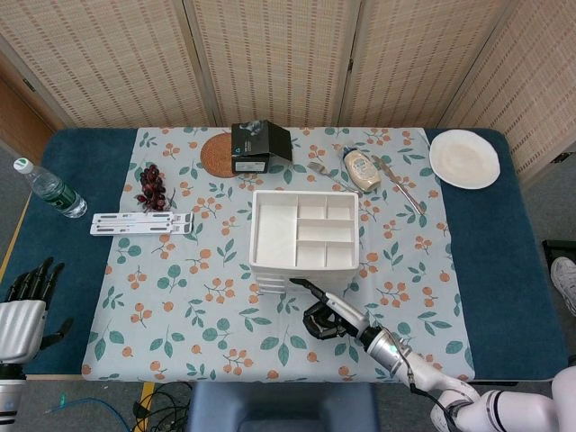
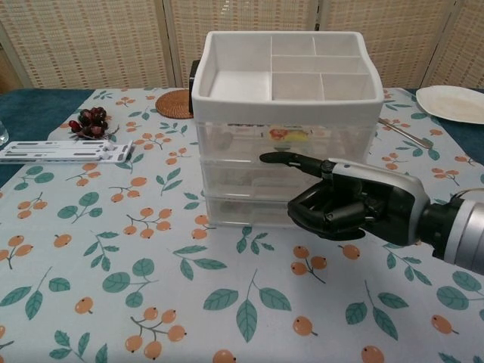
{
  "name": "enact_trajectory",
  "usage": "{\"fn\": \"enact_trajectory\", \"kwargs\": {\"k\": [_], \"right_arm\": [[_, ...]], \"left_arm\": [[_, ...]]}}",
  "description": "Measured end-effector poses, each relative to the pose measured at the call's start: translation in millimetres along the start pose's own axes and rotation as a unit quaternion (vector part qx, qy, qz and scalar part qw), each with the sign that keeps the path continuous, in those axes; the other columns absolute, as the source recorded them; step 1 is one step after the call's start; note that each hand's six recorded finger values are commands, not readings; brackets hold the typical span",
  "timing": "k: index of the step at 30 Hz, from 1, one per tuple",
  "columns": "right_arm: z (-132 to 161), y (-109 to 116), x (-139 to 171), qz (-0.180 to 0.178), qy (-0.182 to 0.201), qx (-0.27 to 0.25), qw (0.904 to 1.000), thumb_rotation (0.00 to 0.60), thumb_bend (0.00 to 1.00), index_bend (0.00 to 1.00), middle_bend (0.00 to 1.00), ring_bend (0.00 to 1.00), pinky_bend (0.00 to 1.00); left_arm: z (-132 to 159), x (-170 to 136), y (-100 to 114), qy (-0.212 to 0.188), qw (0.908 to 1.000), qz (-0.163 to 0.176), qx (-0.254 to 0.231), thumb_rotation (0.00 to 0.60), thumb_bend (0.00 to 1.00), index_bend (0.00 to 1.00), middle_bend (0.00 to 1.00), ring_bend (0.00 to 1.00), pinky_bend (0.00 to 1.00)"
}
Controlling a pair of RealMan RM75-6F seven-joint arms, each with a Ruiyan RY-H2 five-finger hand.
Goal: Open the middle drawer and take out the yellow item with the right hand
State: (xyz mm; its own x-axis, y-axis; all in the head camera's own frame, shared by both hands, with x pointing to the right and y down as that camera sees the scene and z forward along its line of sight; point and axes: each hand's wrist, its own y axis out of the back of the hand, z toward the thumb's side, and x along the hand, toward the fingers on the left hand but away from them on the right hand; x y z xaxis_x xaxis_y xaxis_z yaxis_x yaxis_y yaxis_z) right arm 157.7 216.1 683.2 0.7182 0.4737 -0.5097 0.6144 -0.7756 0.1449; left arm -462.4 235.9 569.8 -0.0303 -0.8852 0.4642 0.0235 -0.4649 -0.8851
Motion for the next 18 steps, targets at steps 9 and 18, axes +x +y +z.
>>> {"fn": "enact_trajectory", "kwargs": {"k": [9, 18], "right_arm": [[3, -3, -11, 0.003, 0.005, -0.006, 1.0, 0.6, 0.56, 0.0, 0.8, 0.99, 1.0], [6, -6, -17, 0.012, 0.006, -0.004, 0.9999, 0.6, 0.56, 0.0, 0.8, 0.99, 1.0]], "left_arm": [[1, 2, -1, -0.002, 1.0, -0.002, 0.001, 0.6, 0.26, 0.0, 0.0, 0.09, 0.11], [-1, 2, -3, 0.001, 1.0, -0.005, 0.001, 0.6, 0.26, 0.0, 0.0, 0.09, 0.11]]}}
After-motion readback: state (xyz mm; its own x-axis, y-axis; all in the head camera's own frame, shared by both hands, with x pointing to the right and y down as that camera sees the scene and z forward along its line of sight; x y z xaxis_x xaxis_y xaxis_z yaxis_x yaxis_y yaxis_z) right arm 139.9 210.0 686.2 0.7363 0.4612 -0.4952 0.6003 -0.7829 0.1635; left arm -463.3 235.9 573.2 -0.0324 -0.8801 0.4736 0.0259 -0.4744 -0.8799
